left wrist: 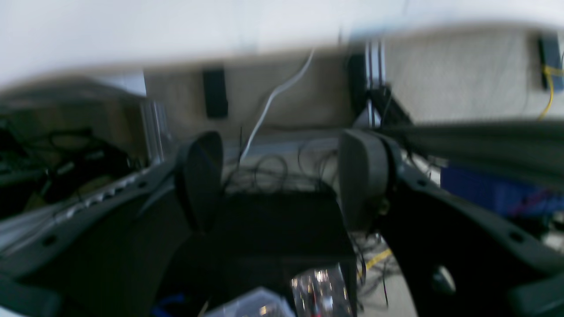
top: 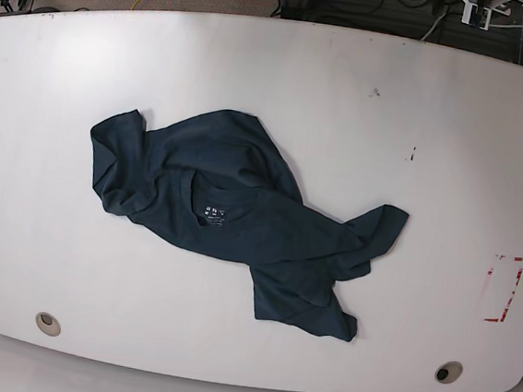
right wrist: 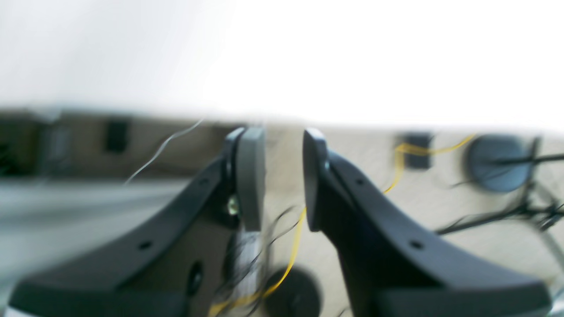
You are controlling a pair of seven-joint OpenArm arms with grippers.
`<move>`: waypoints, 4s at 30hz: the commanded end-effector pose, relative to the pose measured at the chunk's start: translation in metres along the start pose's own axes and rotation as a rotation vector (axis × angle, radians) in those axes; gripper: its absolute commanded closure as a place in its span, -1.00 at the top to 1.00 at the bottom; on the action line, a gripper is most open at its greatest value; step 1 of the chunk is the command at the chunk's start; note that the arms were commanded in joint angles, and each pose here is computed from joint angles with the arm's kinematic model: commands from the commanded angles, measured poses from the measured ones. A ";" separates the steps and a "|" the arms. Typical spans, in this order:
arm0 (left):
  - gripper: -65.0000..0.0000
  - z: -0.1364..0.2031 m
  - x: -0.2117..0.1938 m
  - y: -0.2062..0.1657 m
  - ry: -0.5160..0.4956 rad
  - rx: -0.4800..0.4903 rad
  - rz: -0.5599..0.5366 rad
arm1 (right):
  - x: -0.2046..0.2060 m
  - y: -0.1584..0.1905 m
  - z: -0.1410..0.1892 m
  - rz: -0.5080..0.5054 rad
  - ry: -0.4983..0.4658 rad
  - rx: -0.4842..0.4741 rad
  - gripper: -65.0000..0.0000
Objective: Fold the T-shirt properly
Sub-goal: 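Move the right gripper down onto the crumpled teal T-shirt and grasp it, then lift the grasped shirt fabric with the right gripper and pull it away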
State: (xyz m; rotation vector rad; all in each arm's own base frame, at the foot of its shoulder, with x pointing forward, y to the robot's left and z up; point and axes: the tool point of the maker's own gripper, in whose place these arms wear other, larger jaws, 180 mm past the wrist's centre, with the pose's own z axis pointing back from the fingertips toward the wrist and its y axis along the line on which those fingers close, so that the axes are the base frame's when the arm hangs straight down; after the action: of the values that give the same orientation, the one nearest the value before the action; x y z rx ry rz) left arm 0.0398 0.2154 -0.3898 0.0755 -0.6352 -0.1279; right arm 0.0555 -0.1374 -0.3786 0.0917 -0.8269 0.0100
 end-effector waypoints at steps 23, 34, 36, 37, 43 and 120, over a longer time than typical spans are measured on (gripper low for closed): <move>0.69 -0.018 0.044 -0.008 -0.150 0.045 0.112 | 0.172 -0.015 -0.112 0.362 -0.206 0.126 -0.55; 0.69 -0.027 0.065 -0.003 -0.206 0.053 0.108 | 0.225 0.013 -0.131 0.511 -0.234 0.198 0.04; 0.69 -0.027 0.067 0.004 -0.214 0.072 0.107 | 0.231 0.019 -0.133 0.547 -0.232 0.211 0.04; 0.69 -0.027 0.071 0.008 -0.225 0.084 0.106 | 0.233 0.025 -0.135 0.568 -0.230 0.225 0.04; 0.69 -0.028 0.077 0.021 -0.242 0.119 0.107 | 0.235 0.070 -0.143 0.714 -0.216 0.290 0.04; 0.68 -0.034 0.097 0.027 -0.295 0.132 0.108 | 0.268 0.125 -0.267 1.026 -0.134 0.253 0.03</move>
State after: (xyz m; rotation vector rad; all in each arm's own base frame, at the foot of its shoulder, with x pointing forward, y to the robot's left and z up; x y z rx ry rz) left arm 0.1388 0.2281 -0.3645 0.1424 -0.9182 0.0210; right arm 0.4133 0.0001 -0.3683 -0.0937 -0.8766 1.0981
